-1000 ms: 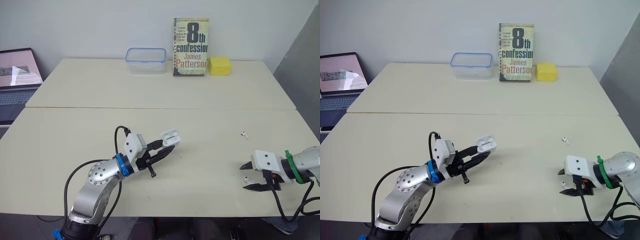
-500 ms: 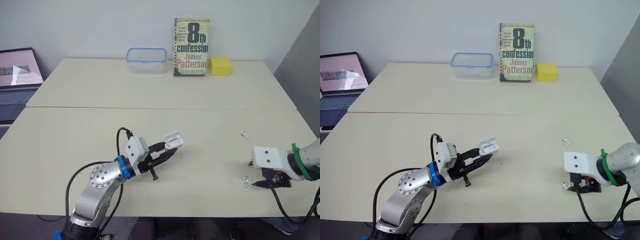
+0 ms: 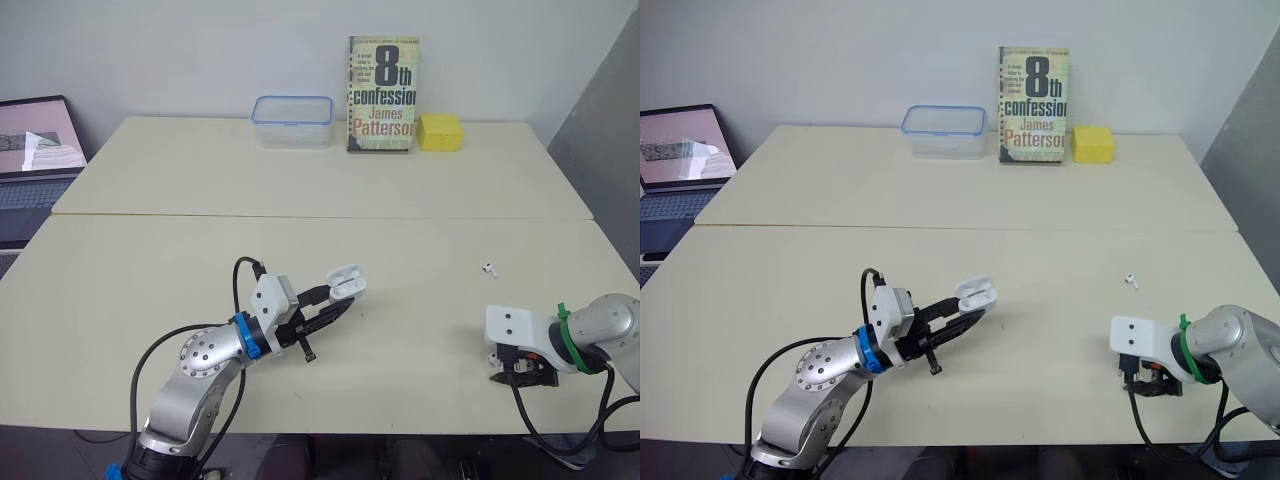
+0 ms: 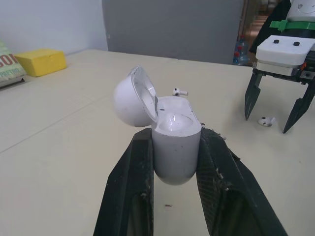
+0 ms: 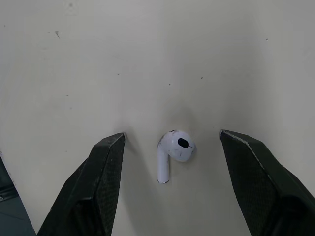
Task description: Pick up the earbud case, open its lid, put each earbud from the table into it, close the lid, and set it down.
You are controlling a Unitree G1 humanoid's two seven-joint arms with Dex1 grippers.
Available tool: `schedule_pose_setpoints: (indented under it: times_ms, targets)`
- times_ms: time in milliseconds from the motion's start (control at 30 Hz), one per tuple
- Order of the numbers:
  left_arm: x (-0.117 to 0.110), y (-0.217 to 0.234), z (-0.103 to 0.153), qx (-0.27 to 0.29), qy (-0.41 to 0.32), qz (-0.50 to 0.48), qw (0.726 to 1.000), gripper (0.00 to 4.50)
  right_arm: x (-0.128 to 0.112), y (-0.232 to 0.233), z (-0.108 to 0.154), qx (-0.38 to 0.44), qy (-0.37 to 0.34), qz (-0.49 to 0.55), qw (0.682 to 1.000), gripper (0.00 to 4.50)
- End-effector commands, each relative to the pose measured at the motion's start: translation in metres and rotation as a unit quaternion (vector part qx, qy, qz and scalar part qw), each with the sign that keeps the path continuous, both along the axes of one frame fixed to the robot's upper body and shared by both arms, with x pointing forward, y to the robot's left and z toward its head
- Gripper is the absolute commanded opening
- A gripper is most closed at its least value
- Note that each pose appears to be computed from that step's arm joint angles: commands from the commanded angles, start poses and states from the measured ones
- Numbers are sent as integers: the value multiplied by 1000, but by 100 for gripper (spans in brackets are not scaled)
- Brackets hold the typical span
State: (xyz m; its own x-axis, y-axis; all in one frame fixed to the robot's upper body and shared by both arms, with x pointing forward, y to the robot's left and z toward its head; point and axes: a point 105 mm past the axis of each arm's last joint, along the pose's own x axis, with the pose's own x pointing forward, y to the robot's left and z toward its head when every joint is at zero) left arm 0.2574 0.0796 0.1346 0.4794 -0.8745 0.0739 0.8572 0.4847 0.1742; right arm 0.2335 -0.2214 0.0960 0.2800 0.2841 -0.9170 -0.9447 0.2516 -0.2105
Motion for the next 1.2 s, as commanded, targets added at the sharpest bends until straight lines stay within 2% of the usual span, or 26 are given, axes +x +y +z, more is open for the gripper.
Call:
schedule_pose_setpoints:
  times_ms: [33,67,167,367,400,633,733,833,933,1033,1200]
  targets:
    - [-3,-3,13,-5,-27,-4,1000,80,5,-2,1,-9,-15,-10,1000,318]
    - [-3,-3,13,-5,-27,-4,1000,80,5,-2,0,-9,-16,-12,1000,318]
    - [-3,-3,12,-5,-27,-4,1000,80,4,-2,-2,-9,-16,-16,1000,259]
    - [-2,-3,13,-5,-27,-4,1000,80,2,-4,-4,-10,-6,-22,1000,51]
    - [-1,-3,13,-5,-27,-5,1000,80,3,-4,-3,-8,-6,-23,1000,40]
    - [2,-3,15,-9,-32,-1,999,80,10,3,16,28,-17,-27,999,40]
    - [5,-3,19,-18,-38,6,999,80,16,18,37,79,-38,-19,996,40]
    - [9,-4,21,-24,-41,12,999,80,23,42,64,168,-58,-17,984,40]
    - [13,-7,23,-30,-41,13,999,80,31,74,100,299,-82,-18,951,40]
    - [18,-10,25,-38,-40,16,998,80,31,94,125,400,-82,-21,912,40]
    - [21,-15,29,-44,-45,15,998,80,34,117,159,548,-125,-25,827,40]
